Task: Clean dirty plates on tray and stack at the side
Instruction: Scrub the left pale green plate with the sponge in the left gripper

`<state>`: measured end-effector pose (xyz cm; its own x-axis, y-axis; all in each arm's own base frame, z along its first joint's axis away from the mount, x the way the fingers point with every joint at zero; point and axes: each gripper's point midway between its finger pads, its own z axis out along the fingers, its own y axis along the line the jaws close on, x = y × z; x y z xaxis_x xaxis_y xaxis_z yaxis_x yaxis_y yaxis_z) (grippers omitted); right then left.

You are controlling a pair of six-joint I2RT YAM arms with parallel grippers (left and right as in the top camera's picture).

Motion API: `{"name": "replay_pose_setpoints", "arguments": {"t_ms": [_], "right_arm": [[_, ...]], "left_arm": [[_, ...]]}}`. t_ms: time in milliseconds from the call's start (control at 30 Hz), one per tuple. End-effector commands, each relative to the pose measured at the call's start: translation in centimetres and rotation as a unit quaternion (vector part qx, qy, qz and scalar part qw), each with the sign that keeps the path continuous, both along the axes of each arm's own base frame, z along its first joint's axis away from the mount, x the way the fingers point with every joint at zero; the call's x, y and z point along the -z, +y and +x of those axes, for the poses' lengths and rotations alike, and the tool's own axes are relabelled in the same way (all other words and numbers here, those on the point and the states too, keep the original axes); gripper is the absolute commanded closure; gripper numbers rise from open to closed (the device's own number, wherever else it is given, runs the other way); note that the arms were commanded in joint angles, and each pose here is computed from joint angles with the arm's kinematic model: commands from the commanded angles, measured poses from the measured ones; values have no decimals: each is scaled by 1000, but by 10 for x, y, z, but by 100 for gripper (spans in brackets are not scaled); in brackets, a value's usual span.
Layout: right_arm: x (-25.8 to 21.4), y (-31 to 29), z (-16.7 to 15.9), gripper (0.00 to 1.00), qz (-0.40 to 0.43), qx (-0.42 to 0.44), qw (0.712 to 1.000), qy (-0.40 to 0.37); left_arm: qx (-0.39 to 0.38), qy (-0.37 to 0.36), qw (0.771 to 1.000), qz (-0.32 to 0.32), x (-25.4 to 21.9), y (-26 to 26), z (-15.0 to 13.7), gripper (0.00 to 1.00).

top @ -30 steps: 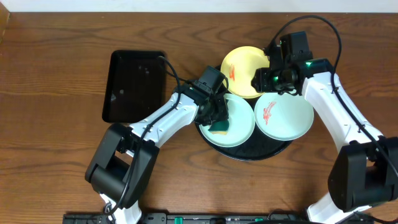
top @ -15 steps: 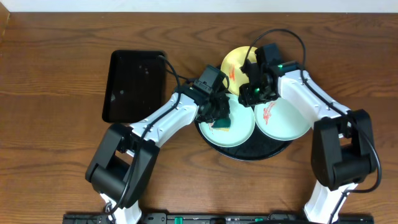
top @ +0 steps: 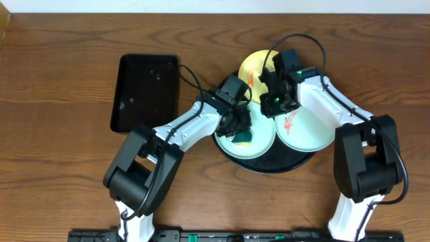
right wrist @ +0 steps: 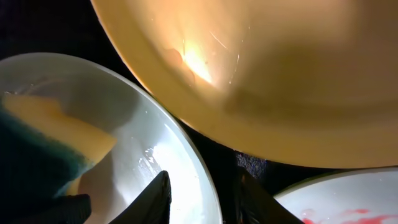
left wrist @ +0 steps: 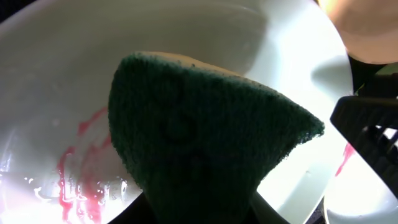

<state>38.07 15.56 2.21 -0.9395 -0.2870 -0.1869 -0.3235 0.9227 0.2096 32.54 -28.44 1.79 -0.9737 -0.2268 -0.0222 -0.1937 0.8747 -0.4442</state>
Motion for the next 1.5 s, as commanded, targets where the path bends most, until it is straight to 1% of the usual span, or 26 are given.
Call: {"name": "replay_pose_setpoints", "arguments": {"t_ms": [0,167,233,300,333,467,600,700,767,867,933,1233,1300,1467], "right_arm": [[16,-1,-3,70,-11,-7,1000,18],[22,-1,-5,78,-13,-7,1000,27],[22,-1,-4,84,-13,-6,1000,26],[22,-1,-4,90,-13,-6,1000,26],[22,-1,-5,91,-13,-6,1000,27],[22,-1,-5,92,-13,-6,1000,27],[22,-1,-5,92,-13,-6,1000,27],[22,-1,-5,91,-13,-6,1000,27],[22,-1,-5,91,-13,-6,1000,27],[22,-1,-5,91,-13,-6,1000,27],[22,-1,-5,91,-13,-6,1000,27],[22,-1,-5,91,-13,-5,1000,28],[22,-1,-5,91,-13,-5,999,29],[22,-2,-6,91,-14,-5,999,30]], "left_arm": [[-2,5,1000,-6,-1,-2,-1,68],[-2,5,1000,-5,-1,-2,-1,68],[-2,5,1000,-6,-1,-2,-1,67],[-2,5,1000,-6,-1,-2,-1,57],[-2,5,1000,-6,-1,-2,-1,52],[-2,3,1000,-7,-1,-3,0,41],[12,-9,1000,-9,-5,-4,2,39],[26,-28,999,-14,-15,-6,5,38],[29,-41,999,-16,-23,-6,7,36],[17,-65,998,2,-29,1,15,35],[24,-74,997,11,-29,3,17,35],[51,-51,997,30,-13,-1,-1,35],[55,-47,997,33,-8,-3,-3,36],[66,-46,996,39,-3,-1,-4,73]]}}
